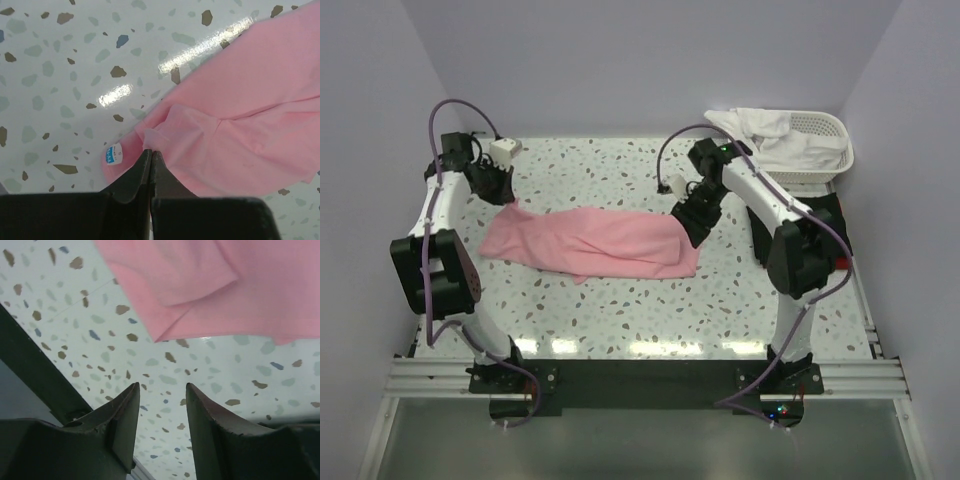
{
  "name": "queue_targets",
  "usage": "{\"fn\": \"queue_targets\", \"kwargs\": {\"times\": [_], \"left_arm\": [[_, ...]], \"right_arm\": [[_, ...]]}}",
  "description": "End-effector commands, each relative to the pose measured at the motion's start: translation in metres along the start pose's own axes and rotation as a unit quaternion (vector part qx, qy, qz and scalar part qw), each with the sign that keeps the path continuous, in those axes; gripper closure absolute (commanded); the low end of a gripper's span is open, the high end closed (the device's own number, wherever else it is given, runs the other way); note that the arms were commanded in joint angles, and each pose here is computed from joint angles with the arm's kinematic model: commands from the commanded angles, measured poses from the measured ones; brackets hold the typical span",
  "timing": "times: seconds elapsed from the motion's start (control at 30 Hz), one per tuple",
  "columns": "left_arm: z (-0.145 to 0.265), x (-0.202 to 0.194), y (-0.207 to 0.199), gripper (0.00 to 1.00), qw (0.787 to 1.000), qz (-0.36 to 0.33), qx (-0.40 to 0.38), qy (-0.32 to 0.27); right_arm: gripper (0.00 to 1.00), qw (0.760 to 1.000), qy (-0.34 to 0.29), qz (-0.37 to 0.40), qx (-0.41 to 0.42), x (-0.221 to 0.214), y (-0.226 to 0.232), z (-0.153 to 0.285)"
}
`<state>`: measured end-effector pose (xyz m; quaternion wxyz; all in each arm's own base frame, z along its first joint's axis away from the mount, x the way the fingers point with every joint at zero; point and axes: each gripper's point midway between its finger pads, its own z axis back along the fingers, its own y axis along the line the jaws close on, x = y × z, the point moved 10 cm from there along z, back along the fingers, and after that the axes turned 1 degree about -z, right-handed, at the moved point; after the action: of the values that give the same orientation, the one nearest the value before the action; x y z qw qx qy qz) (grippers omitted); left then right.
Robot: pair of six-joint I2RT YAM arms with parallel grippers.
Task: Fold and stack the t-shirts
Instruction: Flatten the tshirt out
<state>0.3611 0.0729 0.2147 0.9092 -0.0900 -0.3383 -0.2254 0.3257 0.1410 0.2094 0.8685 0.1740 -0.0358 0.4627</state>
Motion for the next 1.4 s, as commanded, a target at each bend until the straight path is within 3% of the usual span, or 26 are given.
{"fn": "queue_targets", "kwargs": {"times": [0.0,0.17,0.33,0.9,1.17,1.27,1.3,1.37], "left_arm": [[-0.005,0.005,0.005,1.0,0.999,0.038,0.005,0.005],[-0.012,0.004,0.006,1.0,0.999,0.052,-0.007,0.014],[-0.012,0.004,0.006,1.0,0.999,0.05,-0.003,0.015],[-0.014,0.002,0.009,1.0,0.999,0.05,0.006,0.019],[-0.017,0.004,0.012,1.0,0.999,0.051,0.01,0.015],[-0.019,0.006,0.013,1.0,0.999,0.052,0.009,0.012],[-0.018,0.008,0.014,1.0,0.999,0.053,0.011,0.008],[-0.017,0.012,0.017,1.0,0.998,0.055,0.014,0.001]], "right_arm": [[0.56,0.995,-0.02,0.094,-0.014,0.007,0.049,0.0],[0.65,0.991,-0.009,0.129,-0.023,0.027,0.058,-0.034],[0.65,0.991,0.018,0.133,-0.03,0.034,0.042,-0.065],[0.56,0.987,0.059,0.144,-0.044,0.03,0.016,-0.116],[0.74,0.981,0.045,0.16,-0.103,0.031,0.01,-0.111],[0.89,0.979,0.039,0.167,-0.11,0.034,0.011,-0.1],[1.0,0.978,0.035,0.17,-0.114,0.036,0.012,-0.093],[1.0,0.978,0.026,0.171,-0.119,0.04,0.012,-0.084]]}}
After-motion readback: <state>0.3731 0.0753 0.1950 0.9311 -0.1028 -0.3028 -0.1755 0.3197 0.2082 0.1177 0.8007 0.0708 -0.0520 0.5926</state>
